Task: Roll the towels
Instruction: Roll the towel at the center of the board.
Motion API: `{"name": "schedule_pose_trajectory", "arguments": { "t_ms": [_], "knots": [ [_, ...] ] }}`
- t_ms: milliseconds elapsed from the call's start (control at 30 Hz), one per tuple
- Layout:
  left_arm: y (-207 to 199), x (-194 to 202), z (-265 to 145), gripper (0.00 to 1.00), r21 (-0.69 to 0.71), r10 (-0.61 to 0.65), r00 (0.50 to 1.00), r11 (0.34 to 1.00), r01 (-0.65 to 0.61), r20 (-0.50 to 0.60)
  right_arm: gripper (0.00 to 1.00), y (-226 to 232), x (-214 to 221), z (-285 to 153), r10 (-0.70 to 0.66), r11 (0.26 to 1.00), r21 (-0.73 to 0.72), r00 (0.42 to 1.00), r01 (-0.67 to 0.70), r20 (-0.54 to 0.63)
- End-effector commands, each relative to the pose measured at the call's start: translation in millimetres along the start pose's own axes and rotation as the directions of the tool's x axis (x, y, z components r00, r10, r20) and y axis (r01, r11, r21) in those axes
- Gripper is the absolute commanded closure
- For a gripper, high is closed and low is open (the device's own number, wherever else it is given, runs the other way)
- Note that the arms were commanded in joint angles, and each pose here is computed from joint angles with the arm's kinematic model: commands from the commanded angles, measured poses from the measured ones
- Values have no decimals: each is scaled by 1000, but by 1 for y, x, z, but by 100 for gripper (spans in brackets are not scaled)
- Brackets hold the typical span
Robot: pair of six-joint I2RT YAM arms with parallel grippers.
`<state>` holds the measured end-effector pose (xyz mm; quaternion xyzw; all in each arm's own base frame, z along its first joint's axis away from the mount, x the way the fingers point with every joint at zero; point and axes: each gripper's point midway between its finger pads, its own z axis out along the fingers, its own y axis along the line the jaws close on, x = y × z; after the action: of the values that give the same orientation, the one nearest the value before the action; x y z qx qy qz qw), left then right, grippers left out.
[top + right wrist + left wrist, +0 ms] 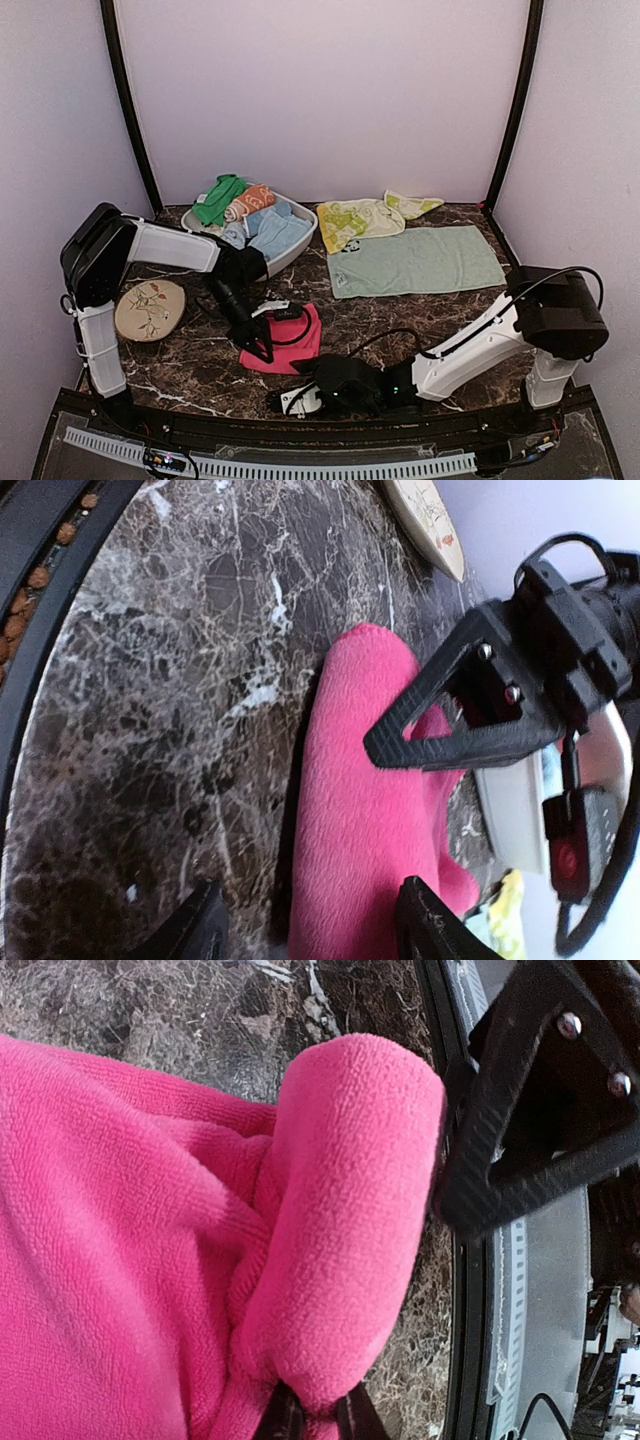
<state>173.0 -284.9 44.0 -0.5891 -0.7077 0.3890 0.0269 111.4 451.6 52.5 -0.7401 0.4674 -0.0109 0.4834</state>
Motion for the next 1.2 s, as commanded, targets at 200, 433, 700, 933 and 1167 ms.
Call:
{"name": "schedule_pose_trajectory", "arguments": {
  "t_ms": [200,433,700,933,1167],
  "knots": [
    [4,11,5,96,52,-104,991,993,108,-79,47,-20,-12,44,-173,978,115,985,173,-8],
    [-4,7,-6,69,69,-65,997,995,67,-37,61,-15,30,58,29,997,67,996,-24,-85],
    [-11,11,-35,44,-35,48,997,998,-46,55,67,1,59,57,380,913,-101,915,-394,-137],
    [2,16,-71,42,-267,134,989,957,-112,65,73,-4,51,62,625,692,-320,759,-647,-183],
    [-2,28,-91,42,-462,247,969,862,-210,21,81,-13,50,64,769,425,-463,580,-778,-268]
  ]
}}
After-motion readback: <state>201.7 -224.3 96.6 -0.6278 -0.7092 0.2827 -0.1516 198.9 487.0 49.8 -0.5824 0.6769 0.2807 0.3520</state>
